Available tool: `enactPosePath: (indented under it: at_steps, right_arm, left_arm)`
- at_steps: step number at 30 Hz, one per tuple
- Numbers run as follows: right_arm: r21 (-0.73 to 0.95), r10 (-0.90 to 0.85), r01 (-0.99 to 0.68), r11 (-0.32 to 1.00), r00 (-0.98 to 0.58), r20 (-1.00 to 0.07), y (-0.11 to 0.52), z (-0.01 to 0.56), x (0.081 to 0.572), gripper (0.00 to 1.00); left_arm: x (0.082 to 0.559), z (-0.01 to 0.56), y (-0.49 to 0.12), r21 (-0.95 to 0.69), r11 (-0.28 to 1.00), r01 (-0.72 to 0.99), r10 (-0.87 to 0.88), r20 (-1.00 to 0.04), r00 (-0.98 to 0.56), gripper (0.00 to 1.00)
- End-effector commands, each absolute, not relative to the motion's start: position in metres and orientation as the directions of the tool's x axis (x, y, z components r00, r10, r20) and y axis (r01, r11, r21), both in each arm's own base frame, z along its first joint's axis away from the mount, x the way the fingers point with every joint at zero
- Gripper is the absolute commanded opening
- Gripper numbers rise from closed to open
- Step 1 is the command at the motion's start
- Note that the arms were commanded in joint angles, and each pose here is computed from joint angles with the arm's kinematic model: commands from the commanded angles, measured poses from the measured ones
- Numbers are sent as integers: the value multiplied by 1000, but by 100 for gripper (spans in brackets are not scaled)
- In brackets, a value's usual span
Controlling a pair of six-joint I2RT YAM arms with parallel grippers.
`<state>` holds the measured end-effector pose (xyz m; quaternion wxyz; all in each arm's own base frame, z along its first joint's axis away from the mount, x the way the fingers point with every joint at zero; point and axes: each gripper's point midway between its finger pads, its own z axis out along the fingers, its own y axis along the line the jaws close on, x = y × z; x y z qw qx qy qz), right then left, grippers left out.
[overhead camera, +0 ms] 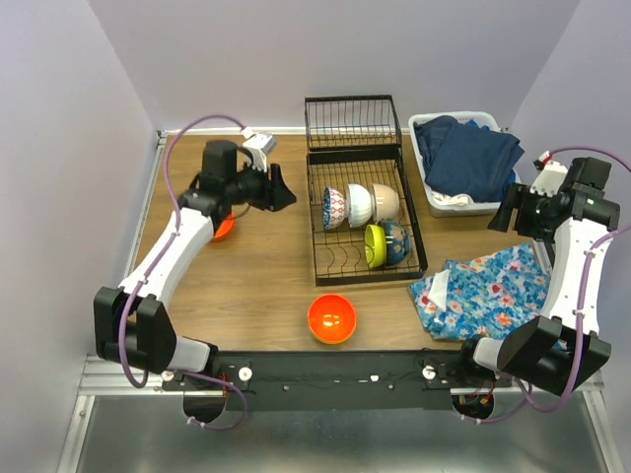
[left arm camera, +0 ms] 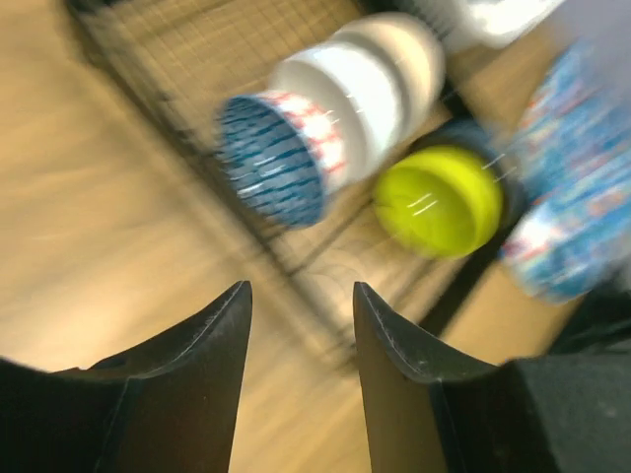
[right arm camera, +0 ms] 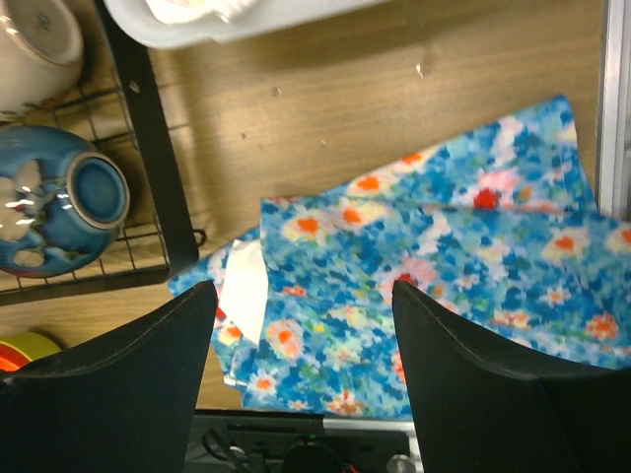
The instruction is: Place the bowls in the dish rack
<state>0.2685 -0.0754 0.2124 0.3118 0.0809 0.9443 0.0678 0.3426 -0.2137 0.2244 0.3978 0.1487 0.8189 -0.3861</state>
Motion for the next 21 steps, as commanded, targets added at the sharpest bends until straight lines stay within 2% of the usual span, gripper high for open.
enactPosePath:
  at_steps: [1, 2, 5, 9, 21]
  right_arm:
    - [180, 135, 13, 984, -714, -687, -72, 241, 292, 80]
    - [173, 129, 8, 985, -704, -699, -71, 244, 292, 80]
    - [170, 128, 4, 985, -676, -725, -69, 251, 292, 80]
    - [170, 128, 1, 985, -662, -738, -66, 255, 287, 80]
    - [159, 126, 11, 987, -665, -737, -66, 251, 281, 80]
  left_arm:
    - [332, 171, -127, -43, 643, 765, 561, -654, -508, 52]
    - [340, 169, -111, 17, 646, 763, 606, -619, -500, 52]
    - [348, 145, -78, 35, 649, 760, 664, -514, -543, 49]
    - [358, 126, -55, 30, 699, 715, 657, -421, -625, 50]
    - [375, 89, -35, 92, 793, 602, 593, -347, -727, 49]
